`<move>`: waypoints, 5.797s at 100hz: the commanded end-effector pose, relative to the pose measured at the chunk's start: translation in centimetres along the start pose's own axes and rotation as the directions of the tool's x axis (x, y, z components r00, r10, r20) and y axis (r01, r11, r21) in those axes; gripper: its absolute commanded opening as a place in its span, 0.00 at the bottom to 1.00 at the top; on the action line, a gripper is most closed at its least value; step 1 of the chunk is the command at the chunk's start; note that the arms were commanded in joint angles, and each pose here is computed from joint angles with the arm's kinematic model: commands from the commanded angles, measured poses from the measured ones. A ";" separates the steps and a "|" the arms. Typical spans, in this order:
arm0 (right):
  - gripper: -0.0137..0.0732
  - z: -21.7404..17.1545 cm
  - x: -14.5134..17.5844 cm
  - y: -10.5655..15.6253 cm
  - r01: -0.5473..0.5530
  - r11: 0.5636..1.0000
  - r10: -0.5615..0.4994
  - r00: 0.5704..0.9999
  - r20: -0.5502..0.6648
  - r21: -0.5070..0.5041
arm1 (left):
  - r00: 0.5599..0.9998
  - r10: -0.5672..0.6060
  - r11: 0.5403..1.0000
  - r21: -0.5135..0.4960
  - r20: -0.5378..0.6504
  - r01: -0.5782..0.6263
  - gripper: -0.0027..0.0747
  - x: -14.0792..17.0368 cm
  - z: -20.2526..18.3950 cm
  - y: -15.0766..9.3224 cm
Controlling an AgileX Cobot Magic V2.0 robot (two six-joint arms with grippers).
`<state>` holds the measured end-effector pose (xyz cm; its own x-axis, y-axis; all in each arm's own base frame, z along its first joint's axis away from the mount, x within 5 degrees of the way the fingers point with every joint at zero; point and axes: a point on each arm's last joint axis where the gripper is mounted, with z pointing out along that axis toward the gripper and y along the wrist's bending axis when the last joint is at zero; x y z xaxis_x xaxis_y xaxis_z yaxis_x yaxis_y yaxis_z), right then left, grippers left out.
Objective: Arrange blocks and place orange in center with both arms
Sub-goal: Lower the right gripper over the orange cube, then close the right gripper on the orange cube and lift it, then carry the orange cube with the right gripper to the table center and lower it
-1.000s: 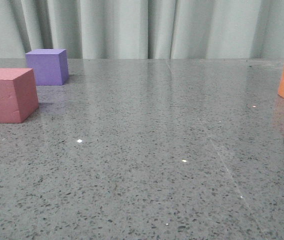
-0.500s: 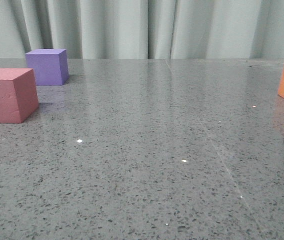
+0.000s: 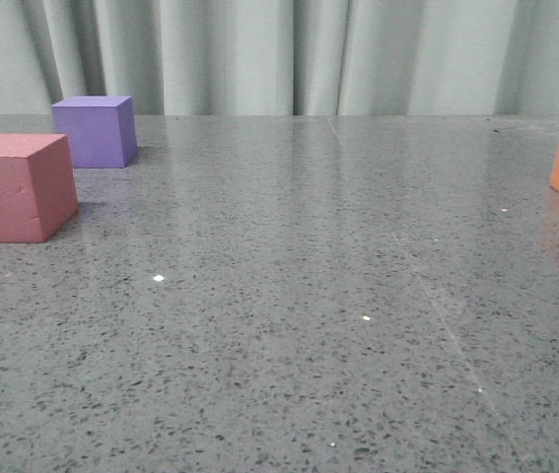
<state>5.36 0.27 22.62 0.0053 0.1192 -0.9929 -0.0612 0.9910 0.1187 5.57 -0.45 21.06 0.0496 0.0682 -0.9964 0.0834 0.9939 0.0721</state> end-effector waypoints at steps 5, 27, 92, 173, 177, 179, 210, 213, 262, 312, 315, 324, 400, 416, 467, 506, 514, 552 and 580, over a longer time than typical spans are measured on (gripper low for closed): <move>0.09 0.5 -4.8 0.5 -0.012 1.000 0.012 1.000 -0.025 0.017 | 0.998 -0.015 1.000 0.009 0.055 0.014 0.01 1.0 -0.1 -0.2; 0.09 5.0 -10.9 1.0 0.002 0.996 0.030 0.934 -0.355 0.090 | 0.998 -0.015 1.000 0.009 0.055 0.014 0.01 1.0 -0.1 -0.2; 0.55 14.7 -14.4 1.5 0.019 0.996 0.019 0.909 -0.417 0.086 | 0.998 -0.015 1.000 0.009 0.055 0.014 0.01 1.0 -0.1 -0.2; 0.87 23.5 -15.4 1.6 0.093 0.992 -0.021 0.793 -0.609 0.087 | 0.998 -0.015 1.000 0.009 0.055 0.014 0.01 1.0 -0.1 -0.2; 0.87 23.9 -15.0 1.5 0.093 0.992 -0.021 0.788 -0.616 0.086 | 0.998 -0.015 1.000 0.009 0.055 0.014 0.01 1.0 -0.1 -0.2; 0.87 24.0 -14.8 1.5 0.094 0.992 -0.020 0.784 -0.621 0.086 | 0.998 -0.015 1.000 0.009 0.055 0.014 0.01 1.0 -0.1 -0.2; 0.87 25.9 -12.3 1.2 0.102 0.991 -0.014 0.728 -0.686 0.089 | 0.998 -0.015 1.000 0.009 0.055 0.014 0.01 1.0 -0.1 -0.2; 0.87 26.0 -12.1 1.2 0.103 0.991 -0.013 0.722 -0.692 0.089 | 0.998 -0.015 1.000 0.009 0.055 0.014 0.01 1.0 -0.1 -0.2; 0.87 27.0 -10.2 0.9 0.106 0.990 0.003 0.668 -0.744 0.098 | 0.998 -0.015 1.000 0.009 0.055 0.014 0.01 1.0 -0.1 -0.2; 0.87 27.4 -9.5 0.7 0.104 0.989 0.012 0.655 -0.755 0.106 | 0.998 -0.015 1.000 0.009 0.055 0.014 0.01 1.0 -0.1 -0.2; 0.87 27.6 -9.2 0.7 0.106 0.989 0.013 0.647 -0.762 0.107 | 0.998 -0.015 1.000 0.009 0.055 0.014 0.01 1.0 -0.1 -0.2; 0.87 28.1 -8.3 0.5 0.109 0.988 0.016 0.624 -0.781 0.107 | 0.998 -0.015 1.000 0.009 0.055 0.014 0.01 1.0 -0.1 -0.2; 0.43 28.9 -6.5 0.6 0.087 0.989 0.050 0.565 -0.824 0.119 | 0.998 -0.015 1.000 0.009 0.055 0.014 0.01 1.0 -0.1 -0.2; 0.43 28.0 -8.8 2.1 -0.003 0.994 0.088 0.615 -0.784 0.110 | 0.998 -0.015 1.000 0.009 0.055 0.014 0.01 1.0 -0.1 -0.2; 0.43 30.0 -13.0 15.2 -0.185 0.977 0.049 0.689 -0.723 -0.110 | 0.998 -0.015 1.000 0.009 0.055 0.014 0.01 1.0 -0.1 -0.2; 0.43 32.2 -9.2 23.3 -0.201 0.973 0.045 0.645 -0.763 -0.113 | 0.998 -0.015 1.000 0.009 0.055 0.014 0.01 1.0 -0.1 -0.2; 0.43 32.3 -8.5 24.3 -0.160 0.983 0.036 0.645 -0.763 -0.090 | 0.998 -0.015 1.000 0.009 0.055 0.014 0.01 1.0 -0.1 -0.2; 0.43 32.6 -6.6 25.5 -0.118 0.993 0.071 0.649 -0.758 -0.008 | 0.998 -0.015 1.000 0.009 0.055 0.014 0.01 1.0 -0.1 -0.2; 0.65 32.8 -5.4 25.6 -0.098 0.995 0.067 0.617 -0.784 0.007 | 0.998 -0.015 1.000 0.009 0.055 0.014 0.01 1.0 -0.1 -0.2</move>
<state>36.89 27.39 27.49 -0.8419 0.0685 -0.5353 -0.0237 0.9863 0.1635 5.57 -0.45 21.06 0.0496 0.0682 -0.9964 0.0834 0.9939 0.0721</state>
